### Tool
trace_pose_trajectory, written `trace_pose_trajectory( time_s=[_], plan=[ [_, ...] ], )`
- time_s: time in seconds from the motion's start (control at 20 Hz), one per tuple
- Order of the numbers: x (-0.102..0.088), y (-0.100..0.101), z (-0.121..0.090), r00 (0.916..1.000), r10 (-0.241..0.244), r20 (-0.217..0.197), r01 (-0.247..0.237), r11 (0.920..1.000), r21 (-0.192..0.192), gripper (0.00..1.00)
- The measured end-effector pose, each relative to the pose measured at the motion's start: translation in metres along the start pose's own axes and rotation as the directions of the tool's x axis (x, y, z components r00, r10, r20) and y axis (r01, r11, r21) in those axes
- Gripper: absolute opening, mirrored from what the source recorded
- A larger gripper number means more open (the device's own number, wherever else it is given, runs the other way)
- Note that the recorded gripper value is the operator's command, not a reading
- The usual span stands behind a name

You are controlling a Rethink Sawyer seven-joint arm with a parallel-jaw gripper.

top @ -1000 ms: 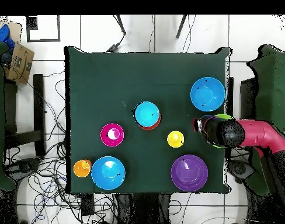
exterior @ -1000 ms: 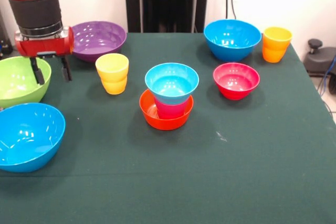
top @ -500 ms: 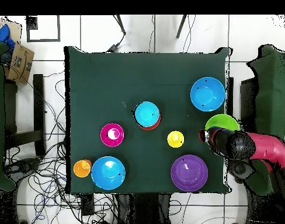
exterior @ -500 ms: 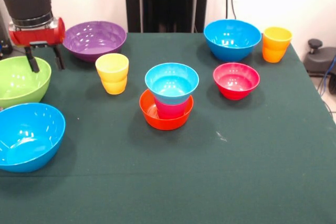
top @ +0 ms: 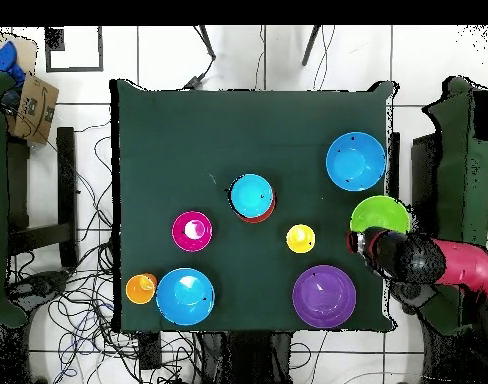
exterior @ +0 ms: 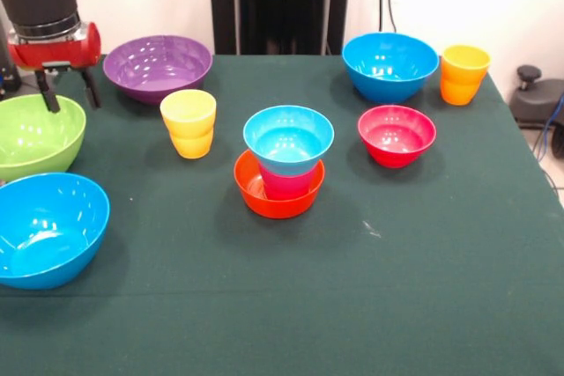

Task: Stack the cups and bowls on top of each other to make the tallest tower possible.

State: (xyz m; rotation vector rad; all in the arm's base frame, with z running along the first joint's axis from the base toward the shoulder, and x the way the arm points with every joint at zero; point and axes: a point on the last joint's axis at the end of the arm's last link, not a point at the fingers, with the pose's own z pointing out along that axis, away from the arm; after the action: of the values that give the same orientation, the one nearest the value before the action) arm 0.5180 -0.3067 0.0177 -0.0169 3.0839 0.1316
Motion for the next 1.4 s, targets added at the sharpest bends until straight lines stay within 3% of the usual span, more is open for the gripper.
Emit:
trace_pose_trajectory(
  time_s=[0.8,1.4],
  plan=[
    [0.014,0.016,0.009,0.9996,-0.026,-0.007,0.026,0.9994,-0.023,1.0],
    [0.02,0.007,0.011,0.9998,-0.018,0.006,0.018,0.9997,-0.017,1.0]
  ],
)
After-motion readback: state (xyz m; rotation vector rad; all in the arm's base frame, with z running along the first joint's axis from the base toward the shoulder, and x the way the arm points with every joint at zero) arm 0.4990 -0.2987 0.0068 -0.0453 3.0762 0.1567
